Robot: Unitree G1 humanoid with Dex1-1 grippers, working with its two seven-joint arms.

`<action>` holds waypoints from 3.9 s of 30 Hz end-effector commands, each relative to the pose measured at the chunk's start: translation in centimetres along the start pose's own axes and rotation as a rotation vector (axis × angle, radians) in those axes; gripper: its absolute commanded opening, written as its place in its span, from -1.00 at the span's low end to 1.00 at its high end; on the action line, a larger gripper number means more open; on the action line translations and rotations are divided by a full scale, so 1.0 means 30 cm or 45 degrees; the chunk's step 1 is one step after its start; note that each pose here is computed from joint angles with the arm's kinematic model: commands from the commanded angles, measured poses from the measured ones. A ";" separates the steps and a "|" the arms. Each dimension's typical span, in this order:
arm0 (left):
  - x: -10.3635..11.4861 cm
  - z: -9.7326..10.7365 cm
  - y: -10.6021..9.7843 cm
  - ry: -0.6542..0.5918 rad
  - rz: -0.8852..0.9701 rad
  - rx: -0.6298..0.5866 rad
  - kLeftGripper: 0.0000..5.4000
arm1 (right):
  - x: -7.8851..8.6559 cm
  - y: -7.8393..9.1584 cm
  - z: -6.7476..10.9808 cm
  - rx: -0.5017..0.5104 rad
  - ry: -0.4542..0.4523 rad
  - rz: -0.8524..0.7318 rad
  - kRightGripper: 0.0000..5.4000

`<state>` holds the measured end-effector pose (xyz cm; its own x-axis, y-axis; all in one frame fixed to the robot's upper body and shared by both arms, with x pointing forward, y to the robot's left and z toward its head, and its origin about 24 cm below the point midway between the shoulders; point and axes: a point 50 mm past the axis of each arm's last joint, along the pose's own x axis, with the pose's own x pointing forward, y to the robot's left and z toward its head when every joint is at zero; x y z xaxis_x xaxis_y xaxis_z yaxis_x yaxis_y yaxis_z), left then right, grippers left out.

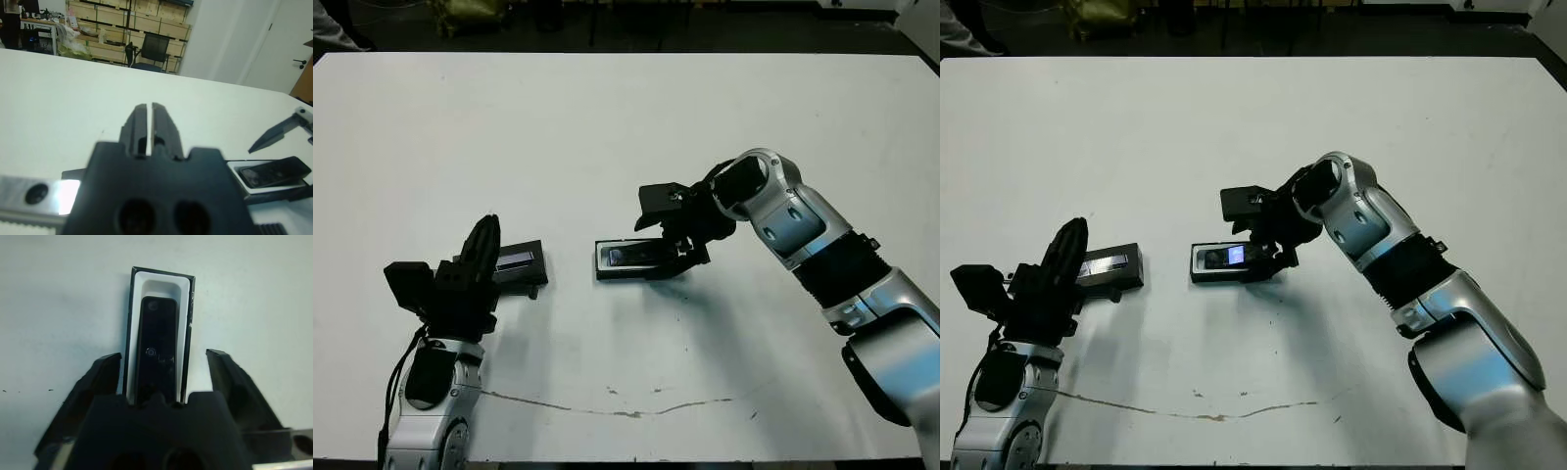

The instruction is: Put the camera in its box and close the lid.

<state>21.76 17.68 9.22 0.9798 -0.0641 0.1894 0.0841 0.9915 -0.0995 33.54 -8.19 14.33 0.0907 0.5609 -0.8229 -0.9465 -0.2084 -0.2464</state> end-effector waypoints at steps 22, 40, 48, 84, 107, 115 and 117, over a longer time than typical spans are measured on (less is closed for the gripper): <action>-0.016 -0.023 0.008 0.050 0.023 0.000 -1.00 | -0.238 -0.039 0.005 0.336 -0.661 -0.571 0.77; -0.014 -0.026 0.003 0.053 0.017 -0.003 -1.00 | -0.147 0.180 -0.117 0.553 -0.739 -1.080 -0.77; -0.012 -0.024 0.004 0.049 0.012 0.002 -1.00 | -0.100 0.252 -0.110 0.535 -0.642 -1.167 -0.99; -0.013 -0.023 0.003 0.054 0.017 -0.007 -1.00 | 0.025 0.322 -0.168 0.539 -0.523 -1.263 -0.99; -0.019 -0.025 0.005 0.052 0.017 -0.003 -1.00 | 0.111 0.347 -0.160 0.566 -0.408 -1.182 -0.99; -0.018 -0.028 0.004 0.055 0.025 -0.003 -1.00 | 0.119 0.352 -0.168 0.569 -0.397 -1.159 -0.99; -0.018 -0.028 0.003 0.056 0.027 -0.013 -1.00 | 0.119 0.352 -0.167 0.565 -0.381 -1.156 -0.99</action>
<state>21.66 17.57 9.00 0.9814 -0.0612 0.1818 0.0818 0.9907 -0.1084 25.68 -12.11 7.17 0.8077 0.5587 -0.1882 -0.5759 0.6792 -0.4550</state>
